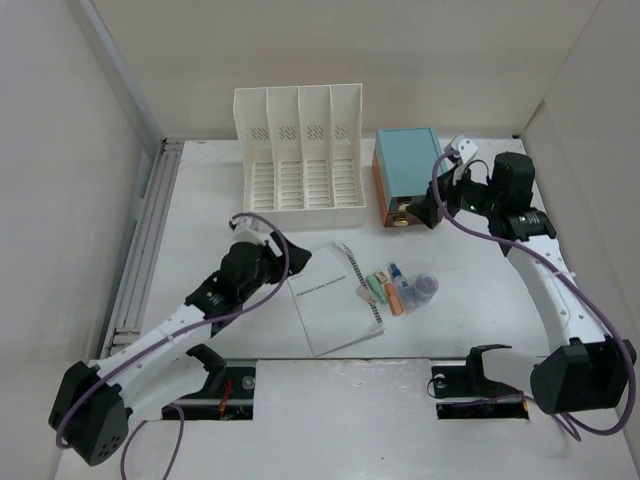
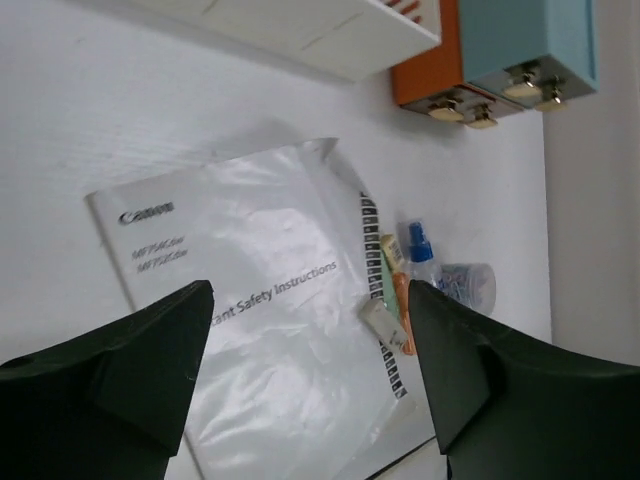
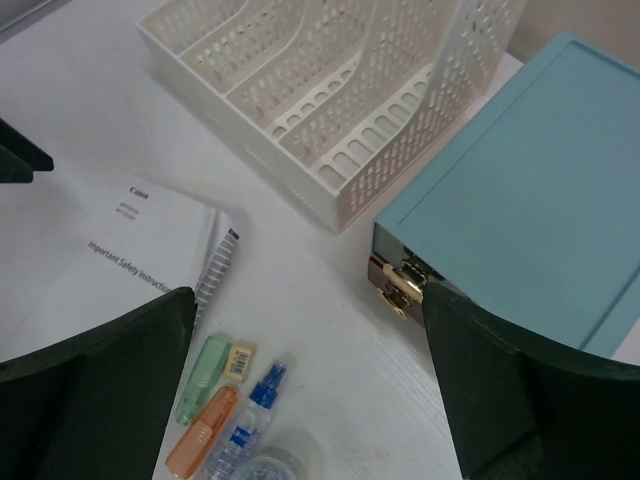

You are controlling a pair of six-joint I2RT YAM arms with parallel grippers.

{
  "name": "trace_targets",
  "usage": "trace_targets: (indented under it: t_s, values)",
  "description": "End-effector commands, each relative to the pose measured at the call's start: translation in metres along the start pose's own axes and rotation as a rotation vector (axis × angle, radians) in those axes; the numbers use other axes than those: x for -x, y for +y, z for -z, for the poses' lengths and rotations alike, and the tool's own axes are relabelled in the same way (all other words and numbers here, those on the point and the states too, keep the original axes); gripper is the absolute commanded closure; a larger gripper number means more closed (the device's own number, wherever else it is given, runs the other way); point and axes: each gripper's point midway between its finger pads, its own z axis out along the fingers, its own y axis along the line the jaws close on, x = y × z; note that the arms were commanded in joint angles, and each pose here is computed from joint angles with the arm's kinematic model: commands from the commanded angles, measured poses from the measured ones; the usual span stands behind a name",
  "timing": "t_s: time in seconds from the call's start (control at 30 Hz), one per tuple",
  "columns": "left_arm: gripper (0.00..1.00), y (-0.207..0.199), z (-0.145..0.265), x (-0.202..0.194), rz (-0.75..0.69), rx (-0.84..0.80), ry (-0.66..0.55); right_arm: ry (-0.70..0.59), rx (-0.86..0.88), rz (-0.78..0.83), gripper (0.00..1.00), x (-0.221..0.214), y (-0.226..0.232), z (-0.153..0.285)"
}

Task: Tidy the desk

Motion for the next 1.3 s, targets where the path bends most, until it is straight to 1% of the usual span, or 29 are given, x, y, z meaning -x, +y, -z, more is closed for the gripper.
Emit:
trace_targets:
  t_s: [0.0, 0.07, 0.2, 0.27, 0.3, 0.37, 0.4, 0.5, 0.53, 0.6, 0.67, 0.8, 0.9, 1.07, 1.13, 1.27]
  values:
    - [0.22, 0.022, 0.012, 0.015, 0.193, 0.082, -0.146, -0.045, 0.077, 0.048, 0.00, 0.022, 0.011, 0.004]
    - [0.16, 0.038, 0.019, 0.009, 0.228, 0.129, -0.152, -0.022, 0.092, 0.022, 0.00, 0.018, 0.008, -0.002]
    - [0.16, 0.063, 0.014, -0.013, 0.232, 0.204, -0.104, 0.014, 0.141, -0.026, 0.00, 0.006, 0.011, -0.008]
    - [0.16, 0.065, 0.010, -0.021, 0.229, 0.213, -0.071, 0.022, 0.138, -0.018, 0.00, 0.005, 0.015, -0.012]
    - [0.16, 0.069, 0.005, -0.029, 0.226, 0.229, -0.035, 0.031, 0.122, -0.013, 0.00, 0.004, 0.014, -0.014]
    - [0.16, 0.068, 0.001, -0.038, 0.212, 0.225, 0.000, 0.051, 0.138, -0.006, 0.00, 0.000, 0.024, -0.024]
    - [0.16, 0.072, -0.001, -0.044, 0.209, 0.241, 0.023, 0.072, 0.147, -0.003, 0.00, -0.005, 0.025, -0.033]
    - [0.16, 0.071, -0.002, -0.047, 0.194, 0.237, 0.032, 0.150, 0.185, 0.011, 0.01, -0.023, 0.040, -0.053]
    - [0.16, 0.071, -0.001, -0.044, 0.184, 0.234, 0.021, 0.198, 0.202, -0.005, 0.01, -0.039, 0.042, -0.063]
    - [0.16, 0.068, 0.000, -0.041, 0.186, 0.223, 0.013, 0.251, 0.235, -0.001, 0.03, -0.053, 0.058, -0.079]
    - [0.16, 0.070, 0.001, -0.042, 0.177, 0.221, 0.013, 0.319, 0.268, 0.003, 0.03, -0.076, 0.071, -0.096]
    - [0.17, 0.073, 0.005, -0.050, 0.161, 0.219, 0.033, 0.426, 0.324, -0.008, 0.03, -0.115, 0.094, -0.118]
    - [0.18, 0.072, 0.004, -0.055, 0.155, 0.204, 0.054, 0.487, 0.340, -0.012, 0.03, -0.136, 0.102, -0.129]
    - [0.23, 0.075, 0.000, -0.062, 0.137, 0.203, 0.081, 0.525, 0.328, -0.032, 0.01, -0.153, 0.101, -0.143]
    - [0.23, 0.077, -0.002, -0.066, 0.127, 0.206, 0.096, 0.548, 0.345, -0.050, 0.01, -0.164, 0.103, -0.146]
    - [0.29, 0.076, -0.008, -0.068, 0.119, 0.203, 0.109, 0.573, 0.384, -0.071, 0.01, -0.176, 0.112, -0.149]
